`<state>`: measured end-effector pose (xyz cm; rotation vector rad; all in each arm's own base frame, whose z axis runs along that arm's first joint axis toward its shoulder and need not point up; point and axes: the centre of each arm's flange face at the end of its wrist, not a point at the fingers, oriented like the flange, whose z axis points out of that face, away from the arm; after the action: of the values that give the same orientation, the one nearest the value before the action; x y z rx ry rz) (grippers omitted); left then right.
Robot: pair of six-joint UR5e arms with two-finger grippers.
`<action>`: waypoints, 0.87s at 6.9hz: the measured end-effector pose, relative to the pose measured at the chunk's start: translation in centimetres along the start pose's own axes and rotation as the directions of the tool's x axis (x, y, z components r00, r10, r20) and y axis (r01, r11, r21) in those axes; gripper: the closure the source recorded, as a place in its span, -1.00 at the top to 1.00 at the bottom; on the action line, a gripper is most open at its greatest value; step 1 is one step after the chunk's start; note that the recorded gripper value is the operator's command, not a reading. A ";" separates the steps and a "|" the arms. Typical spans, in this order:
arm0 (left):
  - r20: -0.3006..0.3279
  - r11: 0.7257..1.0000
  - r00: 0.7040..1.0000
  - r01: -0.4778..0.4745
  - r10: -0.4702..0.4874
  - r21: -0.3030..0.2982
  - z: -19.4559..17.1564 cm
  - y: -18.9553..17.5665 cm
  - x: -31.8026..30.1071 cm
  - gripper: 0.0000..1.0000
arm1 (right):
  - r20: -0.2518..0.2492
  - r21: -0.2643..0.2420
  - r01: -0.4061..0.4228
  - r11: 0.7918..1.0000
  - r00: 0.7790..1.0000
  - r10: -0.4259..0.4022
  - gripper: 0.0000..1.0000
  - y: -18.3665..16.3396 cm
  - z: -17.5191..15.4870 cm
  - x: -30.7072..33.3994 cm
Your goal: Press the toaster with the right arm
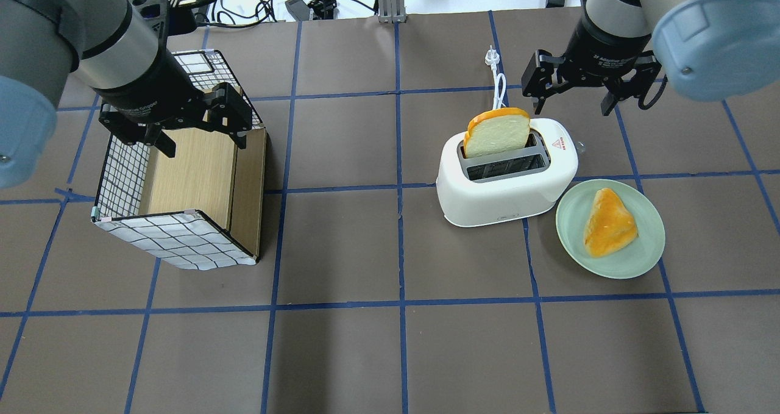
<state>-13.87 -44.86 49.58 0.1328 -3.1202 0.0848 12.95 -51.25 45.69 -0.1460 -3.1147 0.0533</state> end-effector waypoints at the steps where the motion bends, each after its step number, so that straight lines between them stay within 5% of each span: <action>1: 0.000 1.000 1.000 0.000 0.000 0.000 0.0 0.0 0.0 1.00 | 0.001 -0.002 0.000 1.000 1.000 0.000 1.00 0.0 0.1 0.0; 3: 0.000 1.000 1.000 0.000 0.000 -0.001 0.0 0.0 0.0 1.00 | 0.010 -0.002 -0.004 1.000 1.000 0.004 1.00 0.0 0.2 0.0; 4: 0.000 1.000 1.000 0.000 0.000 -0.001 0.0 0.0 0.0 1.00 | 0.013 -0.002 -0.005 1.000 1.000 0.005 0.65 -0.1 0.2 0.0; 6: 0.001 1.000 1.000 0.000 0.000 0.000 0.0 0.0 0.0 1.00 | 0.022 0.028 -0.012 1.000 1.000 0.011 -0.83 -0.8 -0.1 1.0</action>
<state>-13.86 -44.86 49.56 0.1329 -3.1209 0.0842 11.91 -51.94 45.84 -0.1635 -3.1330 0.0999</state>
